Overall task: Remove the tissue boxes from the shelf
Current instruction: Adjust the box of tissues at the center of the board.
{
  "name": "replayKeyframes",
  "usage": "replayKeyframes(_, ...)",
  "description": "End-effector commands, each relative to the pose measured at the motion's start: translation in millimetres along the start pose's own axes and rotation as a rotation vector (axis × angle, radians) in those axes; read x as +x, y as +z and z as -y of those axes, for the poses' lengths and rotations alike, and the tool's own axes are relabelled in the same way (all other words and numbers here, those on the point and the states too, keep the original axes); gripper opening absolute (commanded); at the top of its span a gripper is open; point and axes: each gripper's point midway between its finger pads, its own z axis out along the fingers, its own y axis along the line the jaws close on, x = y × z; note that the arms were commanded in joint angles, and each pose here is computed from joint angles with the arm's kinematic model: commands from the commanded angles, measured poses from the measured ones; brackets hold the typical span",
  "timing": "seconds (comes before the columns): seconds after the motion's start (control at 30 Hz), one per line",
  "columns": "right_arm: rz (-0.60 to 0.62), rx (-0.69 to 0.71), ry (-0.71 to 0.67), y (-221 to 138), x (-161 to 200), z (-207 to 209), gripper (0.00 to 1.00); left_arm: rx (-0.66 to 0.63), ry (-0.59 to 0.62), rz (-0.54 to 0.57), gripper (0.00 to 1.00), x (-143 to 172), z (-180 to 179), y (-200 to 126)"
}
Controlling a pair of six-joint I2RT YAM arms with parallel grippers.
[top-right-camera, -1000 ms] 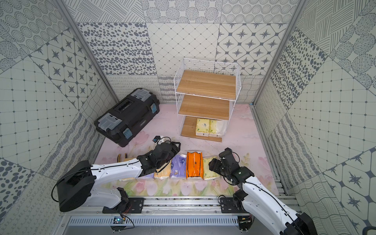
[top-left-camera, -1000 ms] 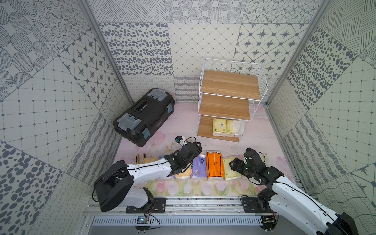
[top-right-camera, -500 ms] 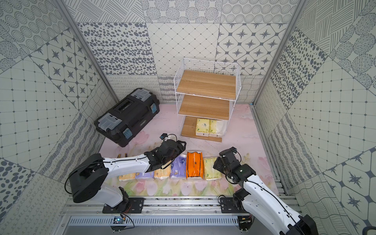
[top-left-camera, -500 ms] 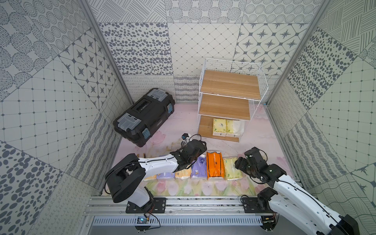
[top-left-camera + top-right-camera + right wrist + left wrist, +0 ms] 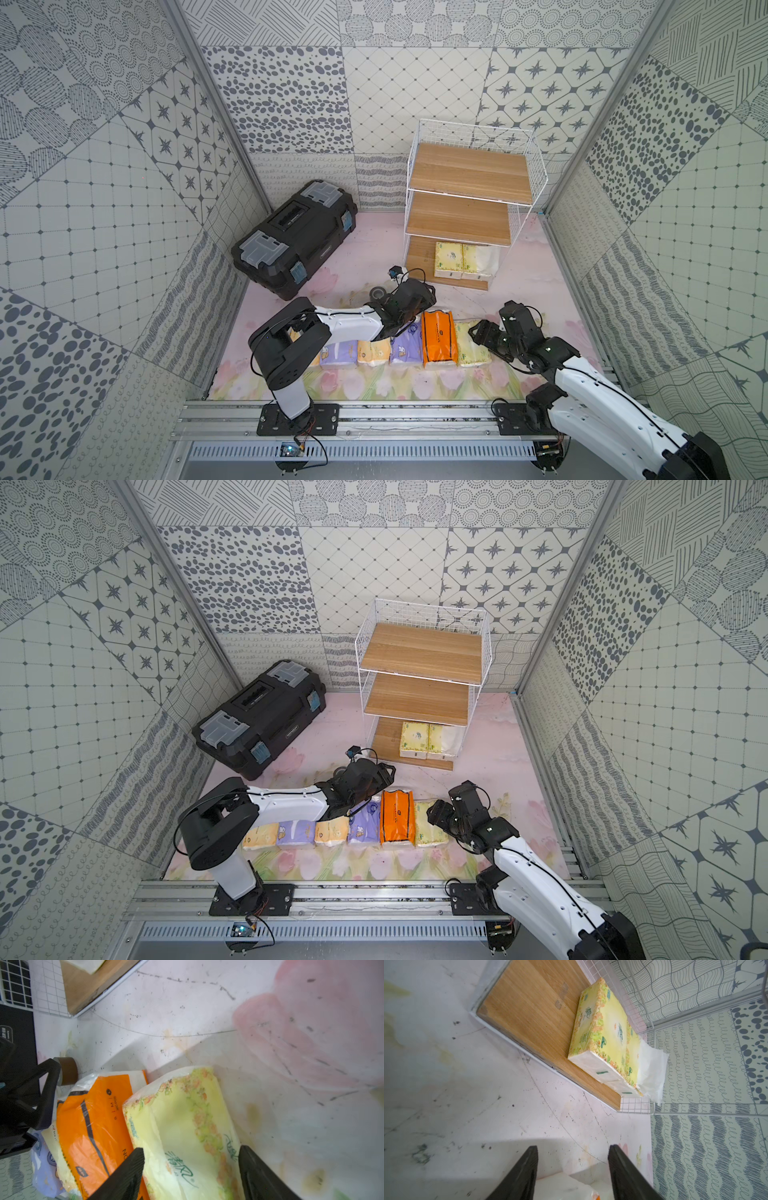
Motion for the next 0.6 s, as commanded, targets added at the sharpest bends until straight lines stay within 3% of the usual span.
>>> replayKeyframes(0.0,0.174,0.028,0.029,-18,-34,-1,0.77,0.089,0.084,0.091,0.58,-18,30,17)
replayKeyframes(0.27,0.382,-0.059,0.033,-57,-71,-19,0.77,0.096,0.111,0.268,0.53,-44,44,43)
replayKeyframes(0.57,0.441,-0.099,0.047,-71,-80,-26,0.76,0.021,0.045,0.329,0.53,-60,29,76)
